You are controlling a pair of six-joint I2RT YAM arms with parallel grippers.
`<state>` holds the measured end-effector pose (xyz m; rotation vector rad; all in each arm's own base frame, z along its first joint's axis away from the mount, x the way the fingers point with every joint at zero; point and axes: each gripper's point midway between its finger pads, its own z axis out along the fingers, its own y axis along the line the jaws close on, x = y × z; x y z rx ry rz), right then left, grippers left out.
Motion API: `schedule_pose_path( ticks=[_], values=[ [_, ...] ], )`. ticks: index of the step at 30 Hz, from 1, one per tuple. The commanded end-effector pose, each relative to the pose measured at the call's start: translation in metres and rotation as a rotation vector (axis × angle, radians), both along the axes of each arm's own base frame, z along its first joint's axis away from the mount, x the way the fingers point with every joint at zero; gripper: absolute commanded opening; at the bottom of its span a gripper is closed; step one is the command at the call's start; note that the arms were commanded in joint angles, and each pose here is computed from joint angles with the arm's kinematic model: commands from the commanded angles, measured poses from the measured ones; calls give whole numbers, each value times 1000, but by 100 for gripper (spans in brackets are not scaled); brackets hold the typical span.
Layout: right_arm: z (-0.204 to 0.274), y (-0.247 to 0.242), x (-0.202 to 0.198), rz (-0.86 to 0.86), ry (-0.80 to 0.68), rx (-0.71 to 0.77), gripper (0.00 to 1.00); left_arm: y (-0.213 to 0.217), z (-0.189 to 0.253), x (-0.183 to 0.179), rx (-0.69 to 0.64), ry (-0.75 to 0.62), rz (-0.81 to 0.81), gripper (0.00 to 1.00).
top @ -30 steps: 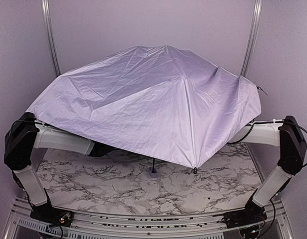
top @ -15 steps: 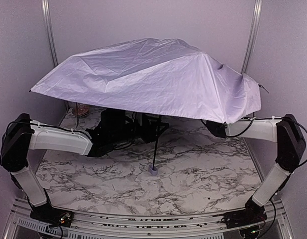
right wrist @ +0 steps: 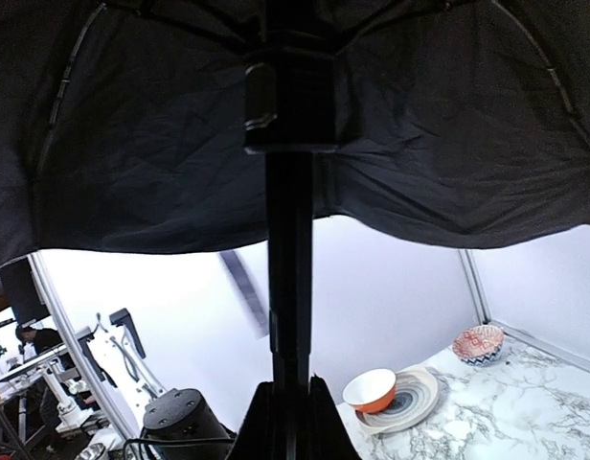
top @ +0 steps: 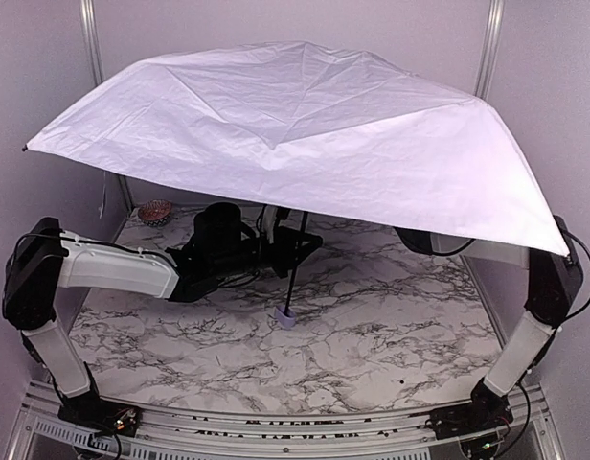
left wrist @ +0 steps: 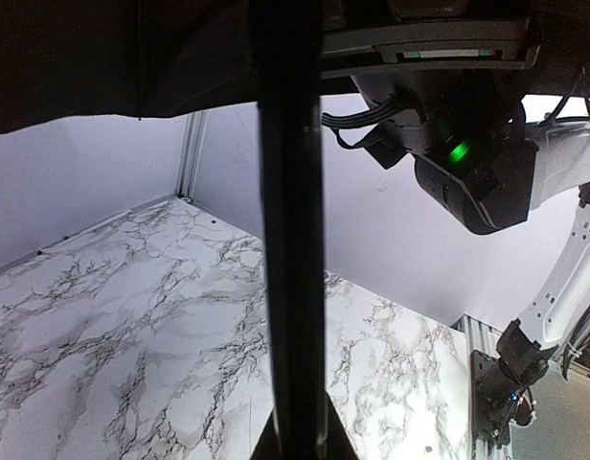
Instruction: Put away the umbrella
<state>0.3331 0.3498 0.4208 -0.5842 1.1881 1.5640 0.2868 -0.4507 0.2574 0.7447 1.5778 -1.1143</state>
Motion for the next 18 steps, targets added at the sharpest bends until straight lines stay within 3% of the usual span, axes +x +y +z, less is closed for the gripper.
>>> schedule_pose_path(
  ticks=[1, 6, 11, 18],
  values=[
    [36, -10, 6, -94, -77, 51, 3, 4, 9, 6, -16, 11, 66, 0],
    [31, -18, 34, -372, -94, -4, 30, 7, 9, 17, -21, 9, 193, 0],
    [43, -20, 33, -498, -172, -2, 38, 2, 11, 14, -1, -55, 205, 0],
    [49, -32, 45, -561, -132, 86, 45, 0, 15, 15, -17, -121, 262, 0]
  ],
)
